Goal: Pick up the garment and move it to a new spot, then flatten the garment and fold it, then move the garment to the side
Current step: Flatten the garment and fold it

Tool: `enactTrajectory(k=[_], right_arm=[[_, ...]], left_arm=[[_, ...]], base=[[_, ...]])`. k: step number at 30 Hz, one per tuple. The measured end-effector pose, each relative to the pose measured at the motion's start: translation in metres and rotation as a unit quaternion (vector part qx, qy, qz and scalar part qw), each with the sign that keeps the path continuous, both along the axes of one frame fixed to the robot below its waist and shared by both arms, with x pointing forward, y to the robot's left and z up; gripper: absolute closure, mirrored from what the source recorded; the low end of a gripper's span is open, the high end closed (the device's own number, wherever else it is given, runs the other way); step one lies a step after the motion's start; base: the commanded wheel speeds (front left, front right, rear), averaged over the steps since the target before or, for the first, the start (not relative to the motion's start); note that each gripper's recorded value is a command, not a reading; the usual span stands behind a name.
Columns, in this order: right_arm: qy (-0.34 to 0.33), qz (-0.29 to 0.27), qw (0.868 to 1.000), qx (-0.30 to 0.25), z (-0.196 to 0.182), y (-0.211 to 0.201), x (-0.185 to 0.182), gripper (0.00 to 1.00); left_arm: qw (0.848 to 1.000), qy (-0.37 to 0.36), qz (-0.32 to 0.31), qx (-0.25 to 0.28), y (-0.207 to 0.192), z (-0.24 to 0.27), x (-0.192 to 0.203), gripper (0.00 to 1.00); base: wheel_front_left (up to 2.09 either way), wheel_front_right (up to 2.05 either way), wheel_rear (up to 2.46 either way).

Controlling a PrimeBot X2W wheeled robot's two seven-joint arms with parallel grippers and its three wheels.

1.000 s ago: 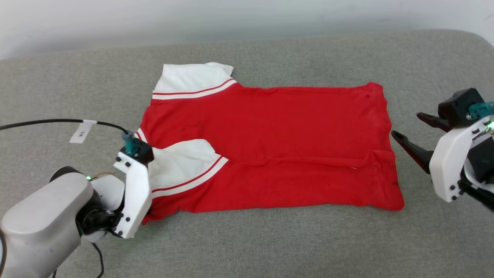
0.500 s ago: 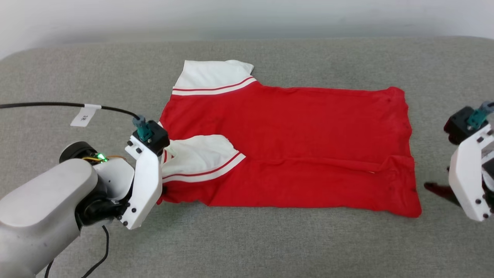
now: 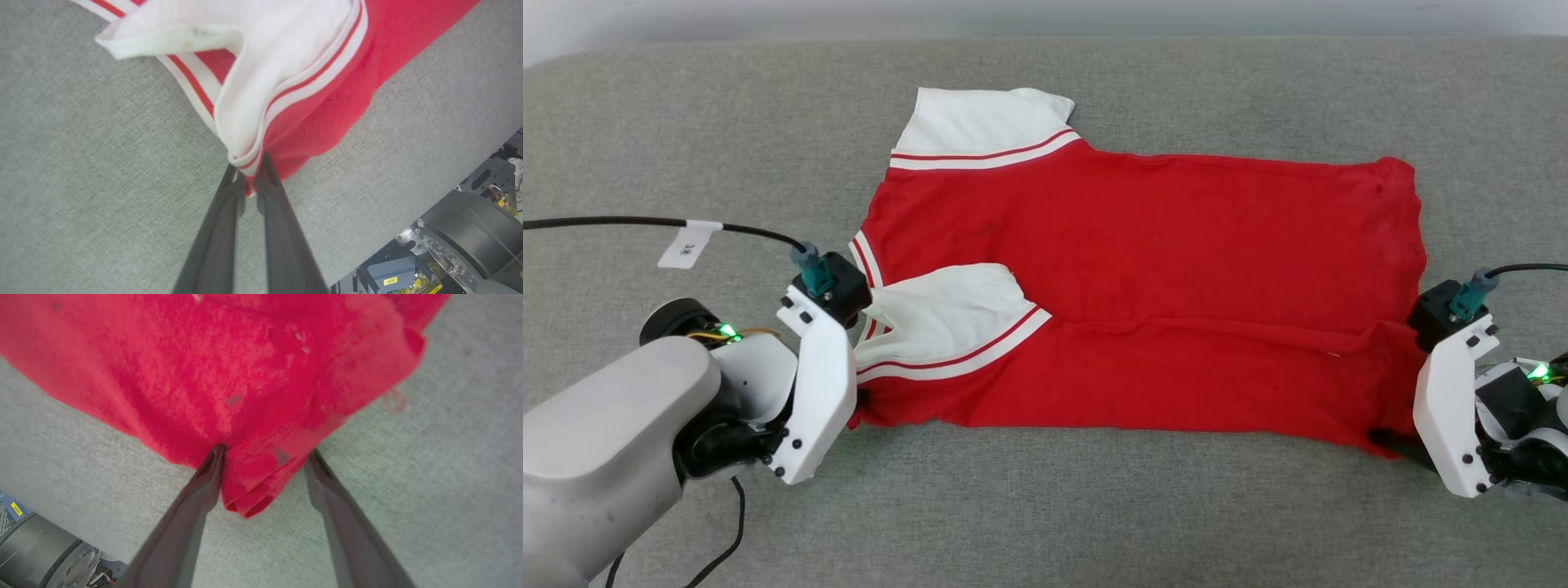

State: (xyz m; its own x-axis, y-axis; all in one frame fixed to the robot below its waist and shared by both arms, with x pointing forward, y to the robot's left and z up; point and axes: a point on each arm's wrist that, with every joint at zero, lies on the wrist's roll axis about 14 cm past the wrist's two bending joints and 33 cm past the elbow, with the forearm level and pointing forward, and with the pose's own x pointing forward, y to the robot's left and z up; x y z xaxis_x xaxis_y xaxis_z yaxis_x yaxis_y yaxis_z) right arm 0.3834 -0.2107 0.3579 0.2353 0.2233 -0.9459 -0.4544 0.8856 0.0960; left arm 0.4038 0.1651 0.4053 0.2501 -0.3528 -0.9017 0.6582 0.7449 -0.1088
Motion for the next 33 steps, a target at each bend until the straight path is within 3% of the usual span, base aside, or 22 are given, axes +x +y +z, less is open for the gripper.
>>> enactTrajectory(k=[1, 2, 17, 22, 30, 31, 32, 33], right_arm=[[-0.005, 0.003, 1.0, -0.002, 0.0, 0.0, 0.001, 0.8], [-0.011, 0.0, 1.0, -0.001, 0.0, -0.001, 0.003, 1.0], [-0.131, 0.002, 0.991, 0.021, 0.069, -0.017, 0.004, 1.0], [-0.113, 0.012, 0.993, 0.025, 0.065, -0.021, -0.028, 1.0], [-0.052, 0.001, 0.998, 0.026, 0.028, -0.024, -0.067, 1.0], [-0.048, -0.001, 0.999, 0.024, 0.024, -0.024, -0.069, 0.94], [-0.046, -0.004, 0.999, 0.026, 0.021, -0.024, -0.07, 0.02], [-0.047, -0.008, 0.998, 0.027, 0.019, -0.024, -0.069, 0.0]], left_arm=[[1.0, 0.001, 0.001, 0.0, 0.001, -0.001, 0.0, 1.0], [1.0, 0.002, 0.004, 0.0, 0.002, -0.002, 0.0, 1.0], [1.0, -0.016, 0.018, -0.014, 0.01, 0.015, -0.03, 1.0], [1.0, 0.001, 0.008, -0.021, 0.008, 0.01, -0.057, 1.0], [0.998, 0.048, 0.02, -0.02, 0.01, -0.018, -0.086, 1.0], [0.998, 0.052, 0.023, -0.021, 0.009, -0.021, -0.088, 1.0], [0.998, 0.053, 0.025, -0.023, 0.008, -0.023, -0.088, 0.62], [0.998, 0.052, 0.027, -0.023, 0.008, -0.025, -0.088, 0.0]], base=[[0.0, 0.0, 0.0], [0.0, 0.0, 0.0], [0.0, 0.0, 0.0], [0.0, 0.0, 0.0], [0.0, 0.0, 0.0], [0.0, 0.0, 0.0], [0.0, 0.0, 0.0], [0.0, 0.0, 0.0]])
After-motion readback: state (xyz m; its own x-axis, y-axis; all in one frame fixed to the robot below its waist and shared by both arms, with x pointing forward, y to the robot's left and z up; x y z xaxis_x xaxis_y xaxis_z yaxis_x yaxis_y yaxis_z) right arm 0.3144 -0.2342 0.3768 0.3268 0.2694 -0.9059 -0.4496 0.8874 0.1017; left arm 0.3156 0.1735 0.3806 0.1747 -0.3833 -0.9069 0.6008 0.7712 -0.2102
